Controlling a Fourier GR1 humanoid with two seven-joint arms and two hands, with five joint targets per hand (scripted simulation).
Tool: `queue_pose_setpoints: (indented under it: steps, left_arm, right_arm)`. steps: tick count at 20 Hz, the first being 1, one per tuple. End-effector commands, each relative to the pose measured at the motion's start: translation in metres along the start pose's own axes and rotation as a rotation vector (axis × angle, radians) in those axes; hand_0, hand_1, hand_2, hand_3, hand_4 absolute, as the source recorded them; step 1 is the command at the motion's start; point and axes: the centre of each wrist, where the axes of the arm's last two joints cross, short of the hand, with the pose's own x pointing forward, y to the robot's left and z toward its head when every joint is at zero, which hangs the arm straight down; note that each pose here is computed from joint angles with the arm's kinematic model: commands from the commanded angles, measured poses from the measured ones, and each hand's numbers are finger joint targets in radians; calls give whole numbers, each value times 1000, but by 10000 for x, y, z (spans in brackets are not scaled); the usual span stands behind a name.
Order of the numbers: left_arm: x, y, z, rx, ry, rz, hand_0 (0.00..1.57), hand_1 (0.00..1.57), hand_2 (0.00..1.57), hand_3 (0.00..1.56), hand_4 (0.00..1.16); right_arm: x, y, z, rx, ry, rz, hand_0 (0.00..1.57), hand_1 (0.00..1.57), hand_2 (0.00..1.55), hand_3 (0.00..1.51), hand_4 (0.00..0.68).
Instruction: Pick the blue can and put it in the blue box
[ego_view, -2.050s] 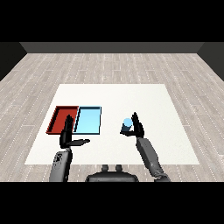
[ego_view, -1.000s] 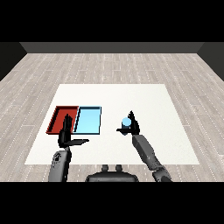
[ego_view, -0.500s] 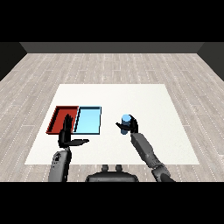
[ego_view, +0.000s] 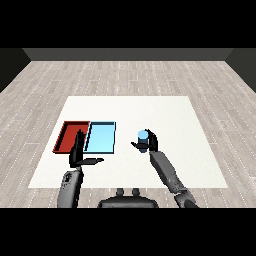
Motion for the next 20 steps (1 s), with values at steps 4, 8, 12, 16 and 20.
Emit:
queue_pose_setpoints:
  steps: [4,8,12,16,20]
  left_arm:
    - [48,-190,-41,-46,26,42,0,0,0,0,0]
    - [35,-236,-109,-101,39,50,0,0,0,0,0]
    - [-59,-480,-118,-110,29,69,0,0,0,0,0]
    - [17,-485,-112,-109,38,69,0,0,0,0,0]
    - [25,-733,-225,-119,40,72,0,0,0,0,0]
  right_arm:
    - [149,236,46,38,-95,17,1459,1459,1480,1354,518]
    - [423,316,55,75,-141,12,1464,1464,1486,1387,525]
    - [670,467,-135,107,-167,9,1448,1448,1471,1355,534]
    - [733,684,-63,118,-199,20,1444,1444,1467,1342,563]
    - [700,74,-67,123,-210,15,1443,1443,1462,1348,562]
